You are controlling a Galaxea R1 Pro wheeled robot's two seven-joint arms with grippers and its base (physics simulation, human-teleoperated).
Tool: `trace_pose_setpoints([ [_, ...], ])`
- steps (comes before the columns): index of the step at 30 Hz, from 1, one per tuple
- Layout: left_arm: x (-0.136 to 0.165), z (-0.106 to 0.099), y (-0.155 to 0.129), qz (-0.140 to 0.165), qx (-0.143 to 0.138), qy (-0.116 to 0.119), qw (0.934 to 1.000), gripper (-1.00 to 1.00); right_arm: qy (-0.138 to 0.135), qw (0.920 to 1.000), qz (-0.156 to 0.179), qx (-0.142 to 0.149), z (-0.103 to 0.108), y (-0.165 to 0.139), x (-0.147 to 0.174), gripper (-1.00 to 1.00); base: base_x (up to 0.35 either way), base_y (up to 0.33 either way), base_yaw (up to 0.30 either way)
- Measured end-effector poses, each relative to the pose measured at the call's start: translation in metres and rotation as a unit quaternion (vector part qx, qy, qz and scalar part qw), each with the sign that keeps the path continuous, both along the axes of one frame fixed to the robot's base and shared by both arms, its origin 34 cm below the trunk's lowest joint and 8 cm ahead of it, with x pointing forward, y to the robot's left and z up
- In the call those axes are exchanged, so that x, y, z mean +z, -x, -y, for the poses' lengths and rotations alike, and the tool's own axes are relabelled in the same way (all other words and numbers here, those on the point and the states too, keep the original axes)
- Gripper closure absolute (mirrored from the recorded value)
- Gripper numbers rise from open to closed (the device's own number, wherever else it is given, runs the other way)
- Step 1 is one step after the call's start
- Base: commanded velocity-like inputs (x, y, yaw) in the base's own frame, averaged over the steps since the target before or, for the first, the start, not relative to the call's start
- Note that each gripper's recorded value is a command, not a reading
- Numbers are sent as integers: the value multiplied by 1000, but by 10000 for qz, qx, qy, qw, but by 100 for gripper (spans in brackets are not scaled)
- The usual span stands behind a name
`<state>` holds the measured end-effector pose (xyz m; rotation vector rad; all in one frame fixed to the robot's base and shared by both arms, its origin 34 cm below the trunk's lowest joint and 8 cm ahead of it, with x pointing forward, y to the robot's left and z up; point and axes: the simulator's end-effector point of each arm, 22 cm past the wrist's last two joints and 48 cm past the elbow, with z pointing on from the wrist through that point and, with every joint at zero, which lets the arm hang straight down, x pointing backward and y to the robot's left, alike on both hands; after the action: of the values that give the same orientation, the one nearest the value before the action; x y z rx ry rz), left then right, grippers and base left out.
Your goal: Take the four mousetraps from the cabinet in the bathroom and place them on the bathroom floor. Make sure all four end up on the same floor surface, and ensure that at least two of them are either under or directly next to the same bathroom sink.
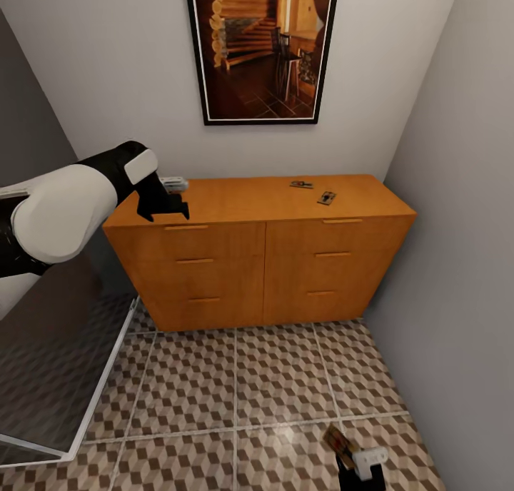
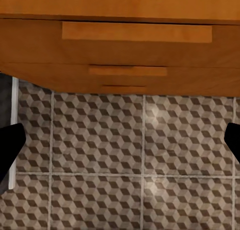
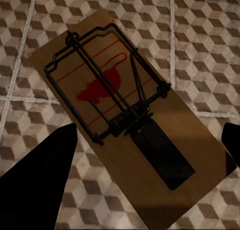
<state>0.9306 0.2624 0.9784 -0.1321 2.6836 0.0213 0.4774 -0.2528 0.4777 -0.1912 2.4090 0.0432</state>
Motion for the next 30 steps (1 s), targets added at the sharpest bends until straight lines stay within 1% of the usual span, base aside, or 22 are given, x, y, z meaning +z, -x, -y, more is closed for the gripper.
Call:
trace_pose_setpoints([
  [6, 0, -1, 0, -1, 12, 1, 10000, -100, 4, 10000, -51, 6, 0, 7, -2, 100, 108, 84, 0],
  [12, 0, -6, 1, 0, 44, 1, 10000, -100, 4, 10000, -56, 7, 0, 7, -2, 100, 242, 221, 0],
  [22, 0, -6, 1, -3, 43, 0, 10000, -100, 3, 10000, -56, 7, 0, 8, -2, 100, 252, 206, 0],
  [30, -1, -5, 1, -10, 42, 2, 10000, -100, 3, 10000, -57, 7, 0, 9, -2, 100, 190, 58, 0],
])
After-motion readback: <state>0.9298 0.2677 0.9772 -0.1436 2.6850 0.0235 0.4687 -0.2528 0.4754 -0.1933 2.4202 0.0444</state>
